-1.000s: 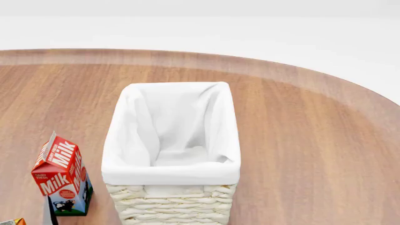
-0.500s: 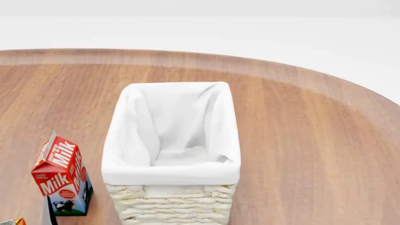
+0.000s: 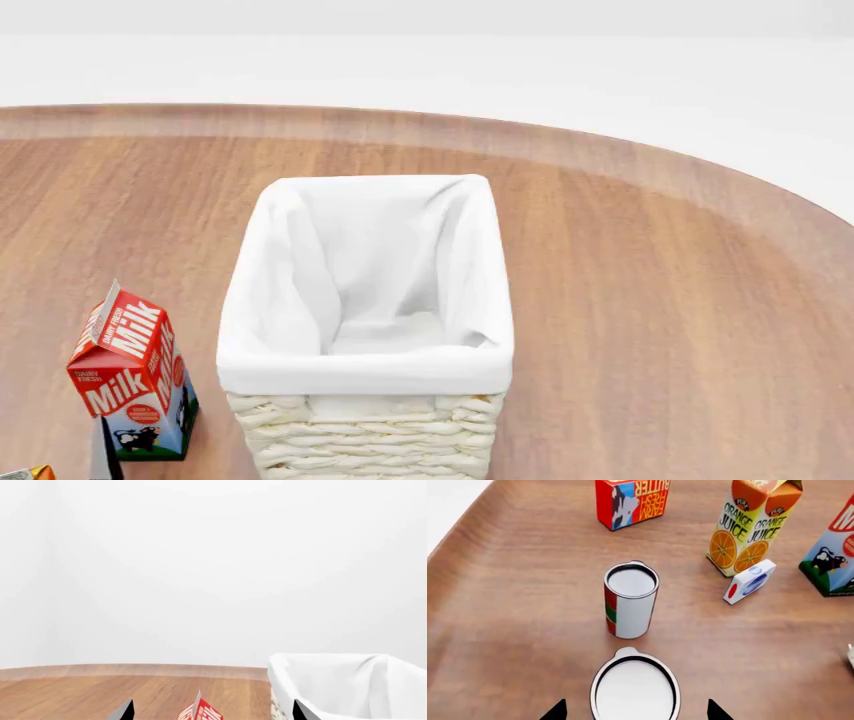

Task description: Pick up the alphabet soup, and put it in the basket.

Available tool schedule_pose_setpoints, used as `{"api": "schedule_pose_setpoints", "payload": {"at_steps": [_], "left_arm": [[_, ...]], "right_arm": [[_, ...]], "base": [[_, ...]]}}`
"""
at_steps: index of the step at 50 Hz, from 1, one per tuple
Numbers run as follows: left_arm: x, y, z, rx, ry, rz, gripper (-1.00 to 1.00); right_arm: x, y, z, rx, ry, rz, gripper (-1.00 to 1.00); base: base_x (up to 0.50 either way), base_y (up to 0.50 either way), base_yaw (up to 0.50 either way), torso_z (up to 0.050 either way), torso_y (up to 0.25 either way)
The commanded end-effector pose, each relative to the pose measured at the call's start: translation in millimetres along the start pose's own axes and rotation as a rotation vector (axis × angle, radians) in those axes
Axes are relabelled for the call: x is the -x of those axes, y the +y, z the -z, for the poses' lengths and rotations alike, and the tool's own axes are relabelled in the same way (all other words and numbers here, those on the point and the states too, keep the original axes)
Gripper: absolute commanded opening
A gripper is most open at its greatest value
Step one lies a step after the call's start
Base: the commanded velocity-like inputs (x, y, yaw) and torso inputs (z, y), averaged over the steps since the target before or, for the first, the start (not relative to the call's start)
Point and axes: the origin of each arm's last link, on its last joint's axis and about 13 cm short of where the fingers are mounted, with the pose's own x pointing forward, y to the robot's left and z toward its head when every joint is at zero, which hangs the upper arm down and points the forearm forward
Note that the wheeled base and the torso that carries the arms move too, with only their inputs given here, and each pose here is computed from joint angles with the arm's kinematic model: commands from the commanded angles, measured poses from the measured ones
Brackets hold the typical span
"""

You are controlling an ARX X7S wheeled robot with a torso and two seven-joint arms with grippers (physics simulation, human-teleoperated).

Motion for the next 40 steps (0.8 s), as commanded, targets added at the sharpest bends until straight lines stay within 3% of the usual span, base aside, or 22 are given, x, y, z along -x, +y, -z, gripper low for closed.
{"api": "schedule_pose_setpoints", "payload": {"at_steps": [1, 40], "left_arm": [[-1.1, 0.1, 0.4, 0.0, -0.001, -0.001, 1.0], [-0.6, 0.4, -1.0, -0.002, -0.004, -0.002, 1.0]], "right_arm": [[-6.0, -2.9, 3.4, 0.0, 0.012, -0.015, 1.0], [-23.6, -10.0, 7.9, 0.002, 0.062, -0.047, 1.0]], "base": [[0.0, 0.0, 0.0, 0.0, 0.0], [0.0, 0.0, 0.0, 0.0, 0.0]]}}
